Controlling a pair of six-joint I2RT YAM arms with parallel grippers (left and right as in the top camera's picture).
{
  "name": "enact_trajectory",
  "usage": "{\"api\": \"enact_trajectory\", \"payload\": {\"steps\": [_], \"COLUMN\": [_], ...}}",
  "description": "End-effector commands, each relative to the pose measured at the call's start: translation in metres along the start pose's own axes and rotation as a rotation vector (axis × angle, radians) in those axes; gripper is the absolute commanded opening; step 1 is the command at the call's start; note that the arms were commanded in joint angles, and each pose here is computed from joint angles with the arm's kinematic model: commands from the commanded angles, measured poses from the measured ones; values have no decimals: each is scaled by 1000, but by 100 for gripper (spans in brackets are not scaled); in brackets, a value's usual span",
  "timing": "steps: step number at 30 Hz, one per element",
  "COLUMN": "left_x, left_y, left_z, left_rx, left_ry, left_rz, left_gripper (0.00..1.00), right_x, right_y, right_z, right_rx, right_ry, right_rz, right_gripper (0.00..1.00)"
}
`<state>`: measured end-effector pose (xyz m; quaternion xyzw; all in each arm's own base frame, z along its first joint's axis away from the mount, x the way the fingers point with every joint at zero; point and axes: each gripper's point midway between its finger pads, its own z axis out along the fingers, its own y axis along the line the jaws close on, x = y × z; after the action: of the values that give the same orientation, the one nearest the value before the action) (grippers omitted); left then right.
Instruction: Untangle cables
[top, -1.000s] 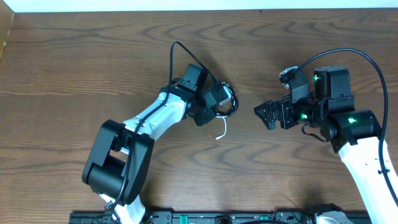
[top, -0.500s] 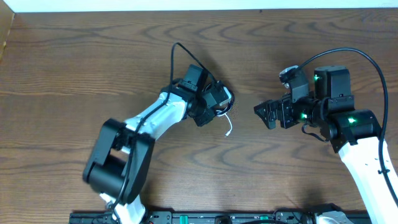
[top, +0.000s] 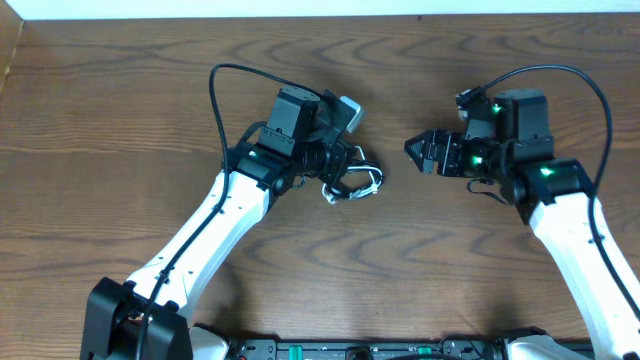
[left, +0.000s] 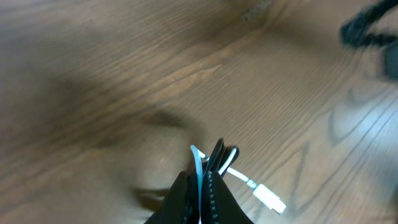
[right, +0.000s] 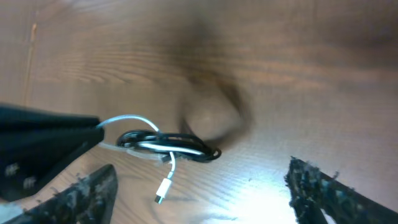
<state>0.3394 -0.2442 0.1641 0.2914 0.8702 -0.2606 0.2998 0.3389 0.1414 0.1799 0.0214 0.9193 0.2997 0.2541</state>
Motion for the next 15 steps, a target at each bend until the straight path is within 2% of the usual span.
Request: {"api": "enact_trajectory", "payload": {"steps": [1,4,8,15], "left_x": [-4,-4,-6,-14], "left_y": [-3,-3,-3,-3], "left_z": [-4,-4,-4,-4], "left_rx": [12,12,14,18], "left_ry": [-14,-14,-22,-55], "left_rz": [-133,-143,-187,-250], "left_gripper": [7,8,7,7], "right_x": [9,20,34,36], "right_y": [5,6,6,8], "right_z": [20,35,54,79], "right_rx": [-8,-7,-3,-44], "right_ry": [65,121,176,211], "right_rz": [162,165,81,177], "right_gripper": [82,81,84,81]}}
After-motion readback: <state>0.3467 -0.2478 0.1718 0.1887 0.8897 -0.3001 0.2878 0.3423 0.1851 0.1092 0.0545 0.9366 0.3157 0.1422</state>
